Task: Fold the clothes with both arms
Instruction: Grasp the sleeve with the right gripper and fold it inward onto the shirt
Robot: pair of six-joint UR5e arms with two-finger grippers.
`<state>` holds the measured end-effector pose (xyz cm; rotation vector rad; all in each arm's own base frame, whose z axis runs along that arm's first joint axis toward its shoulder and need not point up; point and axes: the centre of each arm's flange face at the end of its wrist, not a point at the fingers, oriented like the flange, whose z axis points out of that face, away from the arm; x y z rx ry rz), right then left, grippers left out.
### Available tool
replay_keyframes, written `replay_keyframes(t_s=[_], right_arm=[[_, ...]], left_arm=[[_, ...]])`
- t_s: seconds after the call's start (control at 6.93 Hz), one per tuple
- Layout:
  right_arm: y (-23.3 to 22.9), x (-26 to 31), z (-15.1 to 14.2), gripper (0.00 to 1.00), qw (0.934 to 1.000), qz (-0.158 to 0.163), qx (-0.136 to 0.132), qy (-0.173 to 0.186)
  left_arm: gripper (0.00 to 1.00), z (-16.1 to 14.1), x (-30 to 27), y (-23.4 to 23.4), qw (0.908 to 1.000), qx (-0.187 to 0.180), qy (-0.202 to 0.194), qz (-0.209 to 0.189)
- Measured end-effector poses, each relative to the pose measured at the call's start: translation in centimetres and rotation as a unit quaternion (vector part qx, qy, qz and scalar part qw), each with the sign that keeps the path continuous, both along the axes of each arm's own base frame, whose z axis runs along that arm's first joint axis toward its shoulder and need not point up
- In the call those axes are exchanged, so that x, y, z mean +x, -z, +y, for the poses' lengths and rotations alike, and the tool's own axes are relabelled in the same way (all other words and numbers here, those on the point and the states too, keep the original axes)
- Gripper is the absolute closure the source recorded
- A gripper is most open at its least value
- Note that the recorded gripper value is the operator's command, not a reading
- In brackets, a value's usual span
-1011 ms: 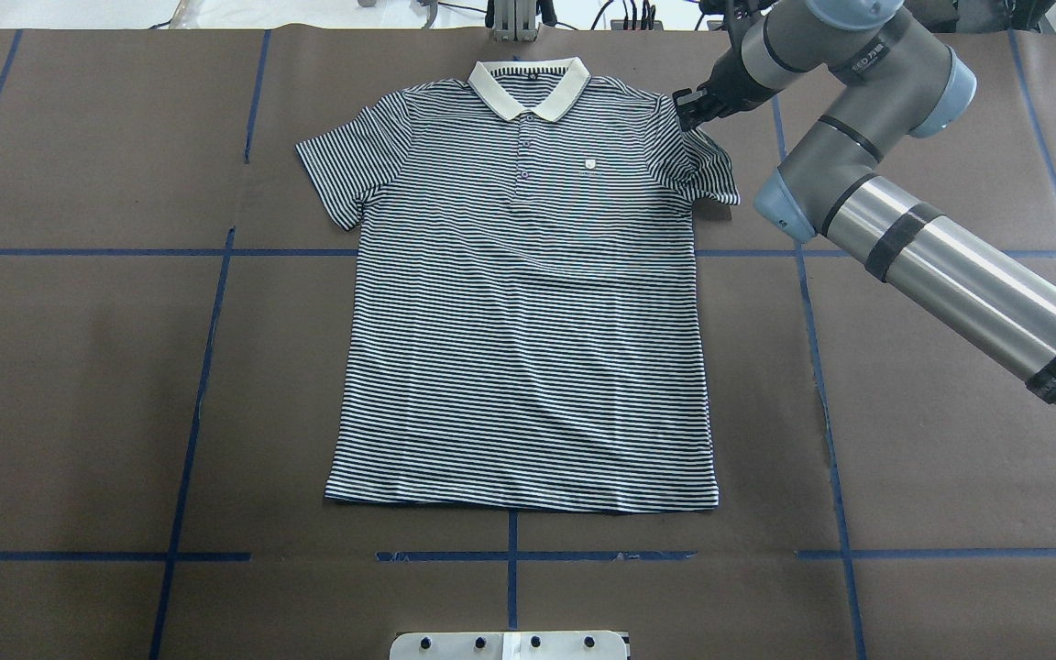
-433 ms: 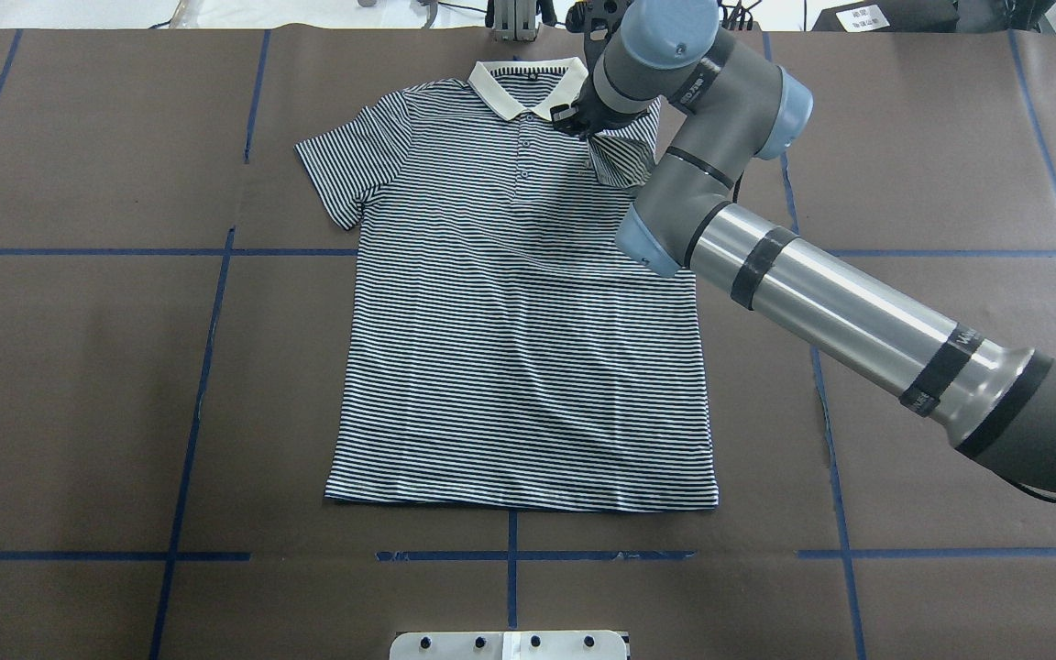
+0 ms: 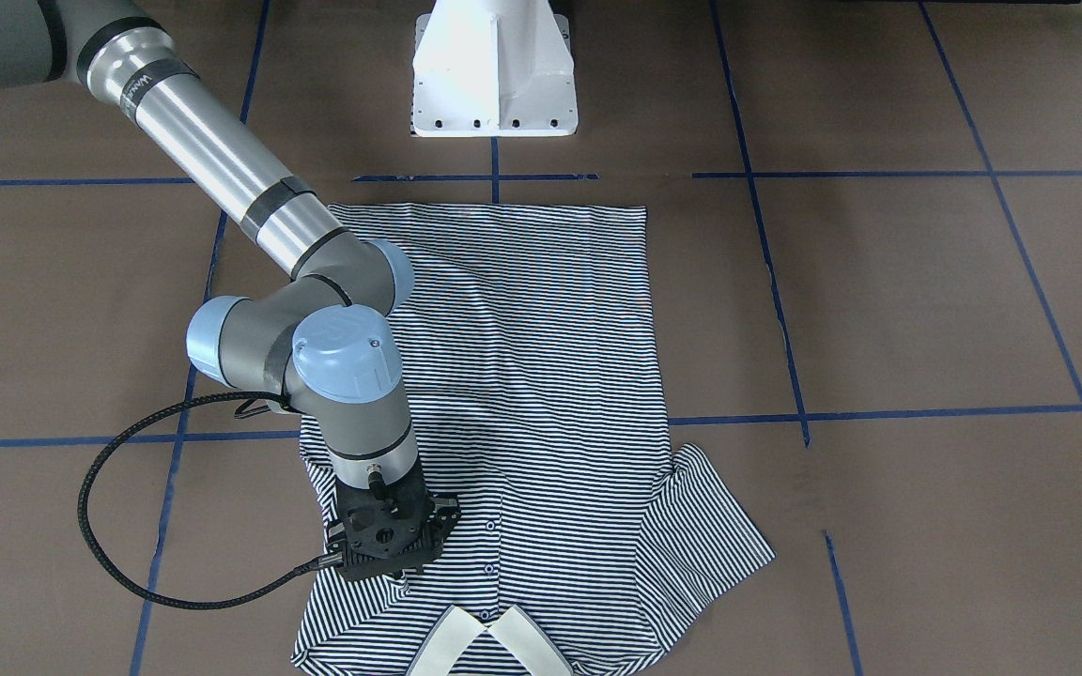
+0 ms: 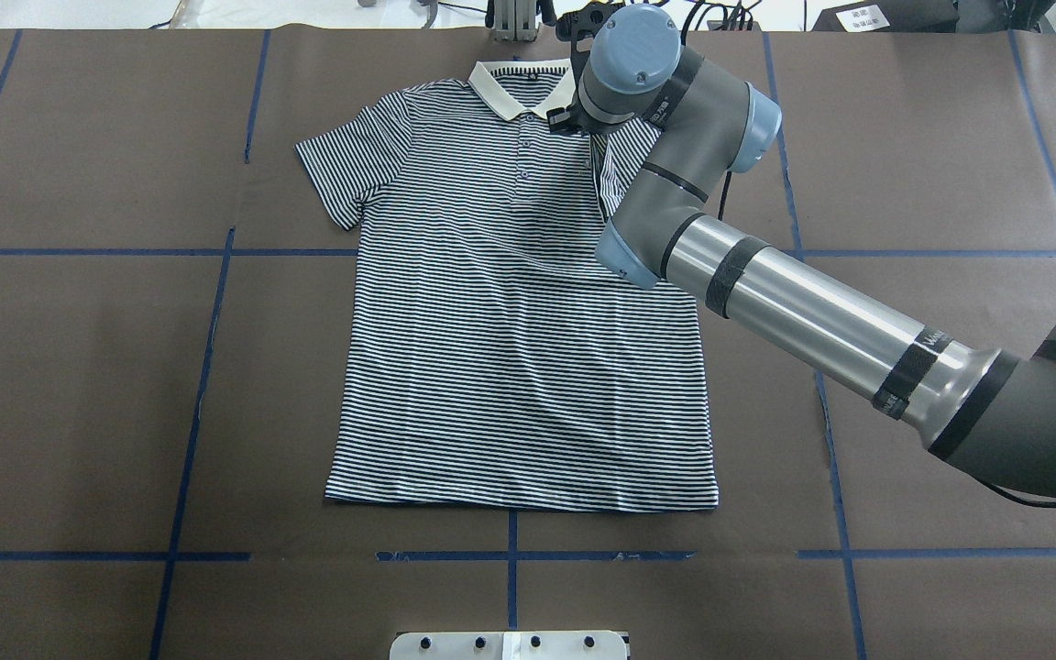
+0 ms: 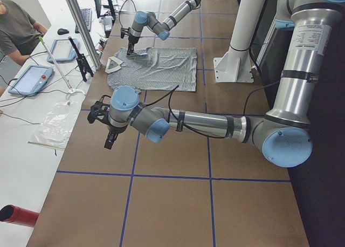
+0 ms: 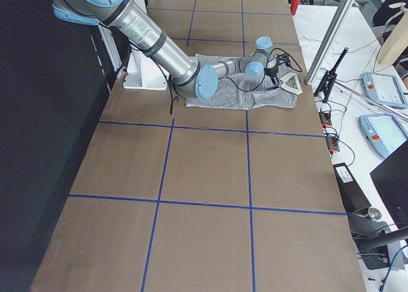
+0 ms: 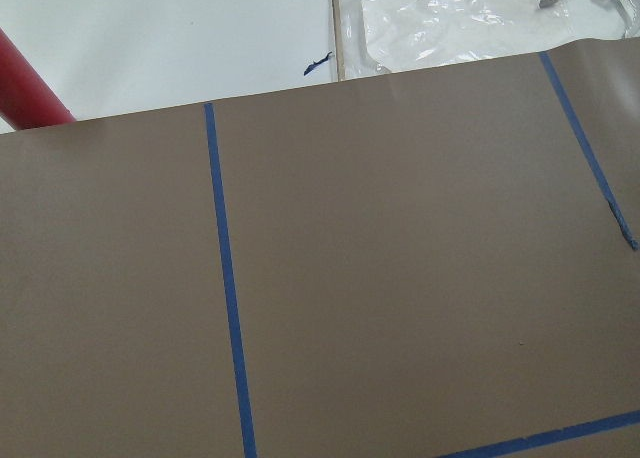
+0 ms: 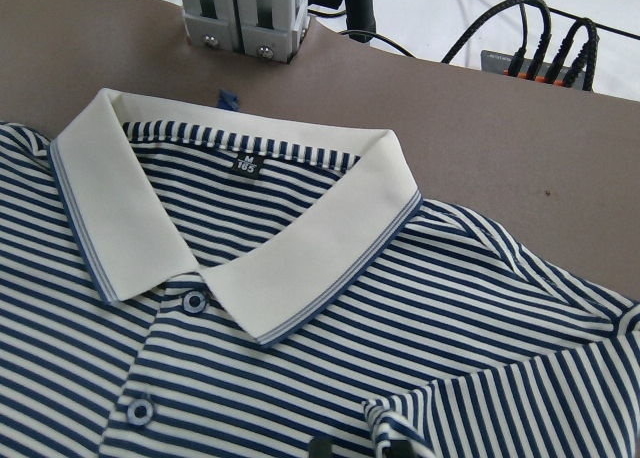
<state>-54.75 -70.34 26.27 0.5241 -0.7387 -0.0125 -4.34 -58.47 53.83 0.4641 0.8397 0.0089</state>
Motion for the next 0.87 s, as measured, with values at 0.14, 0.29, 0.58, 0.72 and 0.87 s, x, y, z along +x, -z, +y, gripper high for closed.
replay_keyframes(t_s=[0.14,0.29,0.58,0.72,0.87], right_arm=[[0.2,0.1,-0.1,0.0,1.0,-0.001,0.001,-0.002],[0.4,0.4,-0.3,0.0,1.0,-0.004,-0.001,-0.002],[1.2,2.1,-1.2,0.0,0.9995,-0.027,-0.017,0.009],[1.7,4.2,-2.2,0.0,0.998,-0.047,-0.033,0.025],[1.9,7.8,-3.4,0.0,0.995,-0.064,-0.062,0.044]], left_arm=[[0.0,-0.1,0.0,0.2,1.0,0.001,0.001,0.001],[0.0,-0.4,0.5,0.4,1.0,0.002,-0.002,0.001],[0.0,-0.8,2.0,1.0,1.0,-0.004,-0.006,0.007],[0.0,-1.3,3.1,1.7,0.9999,-0.008,-0.005,0.013],[0.0,-2.3,5.7,3.4,0.9995,-0.018,-0.006,0.026]])
